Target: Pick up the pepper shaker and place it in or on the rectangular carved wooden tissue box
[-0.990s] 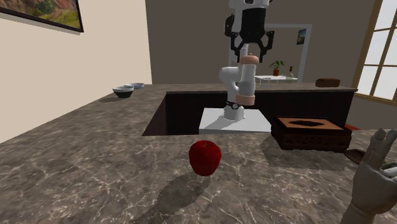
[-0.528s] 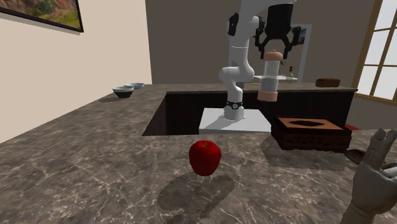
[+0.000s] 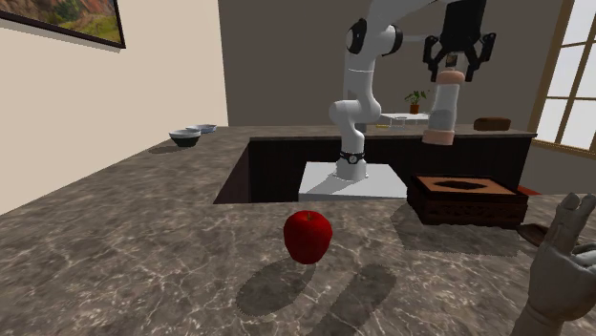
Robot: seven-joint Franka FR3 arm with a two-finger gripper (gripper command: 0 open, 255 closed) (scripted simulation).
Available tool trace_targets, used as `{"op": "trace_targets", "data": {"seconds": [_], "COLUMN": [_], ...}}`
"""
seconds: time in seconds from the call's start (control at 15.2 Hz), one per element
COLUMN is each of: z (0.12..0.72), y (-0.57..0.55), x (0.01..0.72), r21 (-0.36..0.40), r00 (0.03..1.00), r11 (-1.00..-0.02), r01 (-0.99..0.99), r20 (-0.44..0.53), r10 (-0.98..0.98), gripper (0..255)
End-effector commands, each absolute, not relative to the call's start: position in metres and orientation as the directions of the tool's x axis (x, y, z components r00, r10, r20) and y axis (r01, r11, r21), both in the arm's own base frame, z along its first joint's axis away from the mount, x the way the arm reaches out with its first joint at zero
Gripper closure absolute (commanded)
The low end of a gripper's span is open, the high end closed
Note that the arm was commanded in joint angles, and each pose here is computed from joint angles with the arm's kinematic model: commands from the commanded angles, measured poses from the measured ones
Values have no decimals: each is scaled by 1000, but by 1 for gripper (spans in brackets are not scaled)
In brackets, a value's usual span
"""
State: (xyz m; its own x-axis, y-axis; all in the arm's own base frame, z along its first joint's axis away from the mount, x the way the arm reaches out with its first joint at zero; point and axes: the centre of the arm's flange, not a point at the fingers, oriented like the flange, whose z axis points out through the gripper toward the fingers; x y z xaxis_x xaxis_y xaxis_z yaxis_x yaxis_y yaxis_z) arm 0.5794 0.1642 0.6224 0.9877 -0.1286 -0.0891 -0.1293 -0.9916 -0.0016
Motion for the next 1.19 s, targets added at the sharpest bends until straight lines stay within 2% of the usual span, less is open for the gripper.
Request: {"op": "trace_targets", "data": {"seconds": [0.0,0.4,1.12], "z": [626,637,579], "y": [190,264,264], "x": [570,552,552], "r21": [-2,-2,-2], "r00": [988,988,988], "r11": [-991,-991,-991], "r01": [-131,-131,-131], "r20": [-89,-89,-89], "r10": [-130,-130,-130], "gripper": [255,255,255]}}
